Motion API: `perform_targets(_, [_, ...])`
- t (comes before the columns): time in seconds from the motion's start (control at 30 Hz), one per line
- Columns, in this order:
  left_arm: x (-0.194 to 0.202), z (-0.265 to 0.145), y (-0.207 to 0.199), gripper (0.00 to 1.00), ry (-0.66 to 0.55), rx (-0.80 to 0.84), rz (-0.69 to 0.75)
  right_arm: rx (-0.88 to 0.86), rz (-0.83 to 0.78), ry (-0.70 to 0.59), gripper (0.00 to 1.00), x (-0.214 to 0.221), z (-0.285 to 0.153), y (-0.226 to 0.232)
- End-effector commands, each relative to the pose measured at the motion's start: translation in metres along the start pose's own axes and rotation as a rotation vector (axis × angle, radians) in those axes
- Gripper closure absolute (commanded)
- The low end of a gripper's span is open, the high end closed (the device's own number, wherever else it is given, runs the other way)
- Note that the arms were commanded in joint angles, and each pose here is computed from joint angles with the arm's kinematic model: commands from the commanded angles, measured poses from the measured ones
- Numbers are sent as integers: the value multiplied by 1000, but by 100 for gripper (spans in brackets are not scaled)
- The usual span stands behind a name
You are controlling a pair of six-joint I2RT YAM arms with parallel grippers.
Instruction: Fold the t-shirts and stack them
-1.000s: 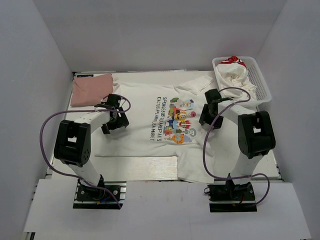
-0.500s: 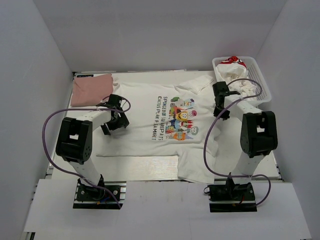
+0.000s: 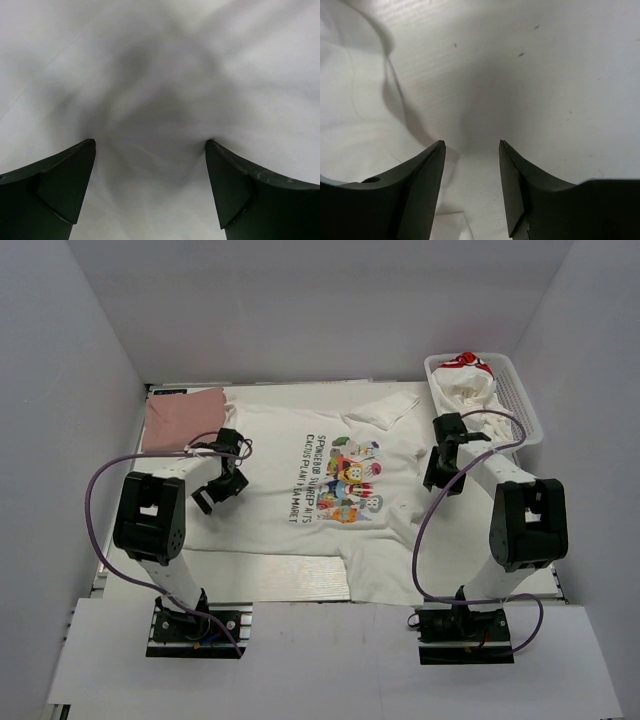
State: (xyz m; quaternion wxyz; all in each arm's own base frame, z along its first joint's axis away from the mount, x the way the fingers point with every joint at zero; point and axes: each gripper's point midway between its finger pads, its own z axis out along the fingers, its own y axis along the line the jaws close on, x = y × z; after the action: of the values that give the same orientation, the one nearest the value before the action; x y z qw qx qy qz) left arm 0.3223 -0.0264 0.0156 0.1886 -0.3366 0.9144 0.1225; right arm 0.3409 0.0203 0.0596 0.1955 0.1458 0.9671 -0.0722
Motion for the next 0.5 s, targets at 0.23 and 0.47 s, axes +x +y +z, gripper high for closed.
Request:
perform_targets(0.23, [-21, -43, 87, 0, -37, -248, -28, -309, -80, -56, 39, -14, -17, 59])
perform_targets(0.47, [-73, -116, -77, 0, -143, 565, 160, -394, -110, -153, 38, -49, -22, 92])
